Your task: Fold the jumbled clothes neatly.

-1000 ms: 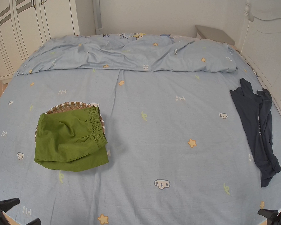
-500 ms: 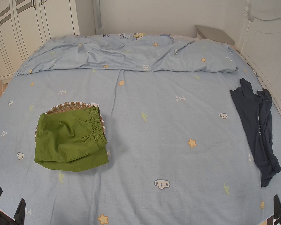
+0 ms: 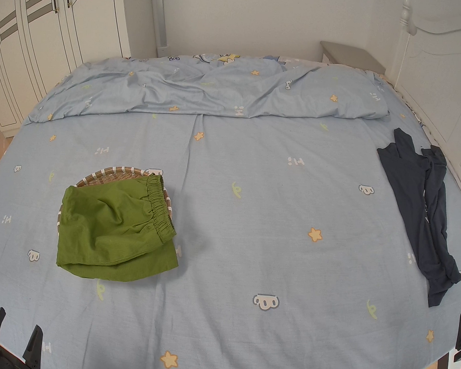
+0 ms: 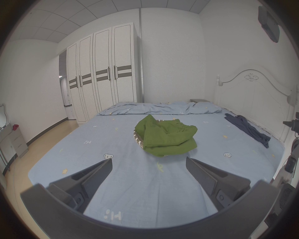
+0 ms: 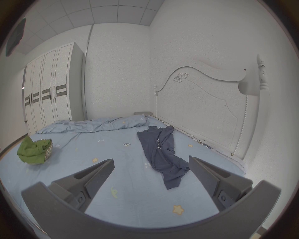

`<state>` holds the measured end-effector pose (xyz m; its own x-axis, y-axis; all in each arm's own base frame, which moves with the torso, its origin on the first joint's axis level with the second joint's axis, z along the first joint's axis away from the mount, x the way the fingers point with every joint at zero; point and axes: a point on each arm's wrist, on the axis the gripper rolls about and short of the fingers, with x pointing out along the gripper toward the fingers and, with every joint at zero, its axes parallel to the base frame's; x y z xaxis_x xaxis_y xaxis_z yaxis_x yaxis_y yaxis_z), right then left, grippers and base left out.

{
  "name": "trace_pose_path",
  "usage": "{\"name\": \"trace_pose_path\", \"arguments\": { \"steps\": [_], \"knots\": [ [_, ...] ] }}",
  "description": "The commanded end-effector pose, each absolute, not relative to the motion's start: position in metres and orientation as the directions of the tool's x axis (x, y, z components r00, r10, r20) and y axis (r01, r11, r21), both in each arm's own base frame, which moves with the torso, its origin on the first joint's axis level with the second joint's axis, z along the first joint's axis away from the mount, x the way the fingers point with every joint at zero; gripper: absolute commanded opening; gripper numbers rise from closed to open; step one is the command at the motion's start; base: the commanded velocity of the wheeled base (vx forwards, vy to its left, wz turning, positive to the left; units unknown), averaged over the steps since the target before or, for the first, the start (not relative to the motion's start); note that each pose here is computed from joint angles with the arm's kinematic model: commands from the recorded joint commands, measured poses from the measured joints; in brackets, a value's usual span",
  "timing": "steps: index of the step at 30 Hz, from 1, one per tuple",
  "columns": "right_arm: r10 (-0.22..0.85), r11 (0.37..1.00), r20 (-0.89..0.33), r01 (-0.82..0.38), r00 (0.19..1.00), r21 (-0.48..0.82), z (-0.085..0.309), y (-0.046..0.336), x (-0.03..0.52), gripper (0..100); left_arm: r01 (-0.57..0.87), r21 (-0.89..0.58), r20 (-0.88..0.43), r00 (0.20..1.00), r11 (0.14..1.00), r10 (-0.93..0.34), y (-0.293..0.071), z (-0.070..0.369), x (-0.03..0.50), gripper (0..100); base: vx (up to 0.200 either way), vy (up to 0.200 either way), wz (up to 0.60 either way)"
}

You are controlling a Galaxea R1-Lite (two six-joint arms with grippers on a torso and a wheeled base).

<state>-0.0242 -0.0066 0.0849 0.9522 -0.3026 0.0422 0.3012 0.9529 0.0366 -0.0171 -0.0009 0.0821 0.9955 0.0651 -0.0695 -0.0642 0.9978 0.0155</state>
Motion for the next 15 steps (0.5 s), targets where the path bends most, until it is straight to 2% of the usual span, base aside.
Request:
{"name": "trace_pose_path", "arguments": {
  "steps": [1,4,5,7,8,9,11,12,13,14,15],
  "knots": [
    [-0.295,0.954,0.044,0.297,0.955,-0.043,0.082,-0.006,-0.024,100,0.002,0.017,0.0,1.0,1.0,-0.002,0.0,0.075,-0.023,100,0.0,0.0,0.0],
    [-0.27,0.961,0.034,0.271,0.962,-0.06,0.082,-0.006,-0.024,100,-0.005,0.011,-0.006,1.0,1.0,0.005,0.0,0.076,-0.022,100,0.0,0.0,0.0],
    [-0.212,0.974,0.039,0.214,0.977,-0.07,0.082,-0.005,-0.024,100,-0.005,0.011,-0.008,1.0,1.0,0.005,0.0,0.076,-0.022,100,0.0,0.0,0.0],
    [-0.002,0.997,0.043,0.005,0.999,-0.081,0.082,0.0,-0.024,100,-0.005,0.006,-0.009,1.0,1.0,0.005,0.0,0.076,-0.022,100,0.0,0.0,0.0],
    [0.041,0.996,0.044,-0.038,0.998,-0.082,0.082,0.001,-0.024,100,-0.005,0.008,-0.009,1.0,1.0,0.005,0.0,0.076,-0.022,100,0.0,0.0,0.0],
    [0.236,0.971,0.03,-0.234,0.971,-0.047,0.082,0.006,-0.025,100,-0.005,0.009,-0.011,1.0,1.0,0.005,0.0,0.076,-0.022,100,0.0,0.0,0.0],
    [0.218,0.976,0.013,-0.218,0.976,0.017,0.082,0.005,-0.025,100,-0.006,0.008,-0.009,1.0,1.0,0.006,0.0,0.076,-0.022,100,0.0,0.0,0.0],
    [0.115,0.992,0.003,-0.115,0.993,0.044,0.082,0.003,-0.025,100,-0.005,0.008,-0.009,1.0,1.0,0.005,0.0,0.076,-0.022,100,0.0,0.0,0.0],
    [0.115,0.992,0.003,-0.115,0.993,0.044,0.082,0.003,-0.025,100,-0.005,0.008,-0.009,1.0,1.0,0.005,0.0,0.076,-0.022,100,0.0,0.0,0.0],
    [-0.04,0.999,-0.015,0.04,0.999,-0.017,0.077,-0.001,-0.024,100,-0.005,0.006,-0.009,1.0,1.0,0.005,0.0,0.076,-0.022,100,0.0,0.0,0.0],
    [-0.051,0.999,-0.018,0.05,0.999,-0.015,0.076,-0.001,-0.024,100,-0.005,0.008,-0.009,1.0,1.0,0.005,0.0,0.076,-0.022,100,0.0,0.0,0.0]
  ]
}}
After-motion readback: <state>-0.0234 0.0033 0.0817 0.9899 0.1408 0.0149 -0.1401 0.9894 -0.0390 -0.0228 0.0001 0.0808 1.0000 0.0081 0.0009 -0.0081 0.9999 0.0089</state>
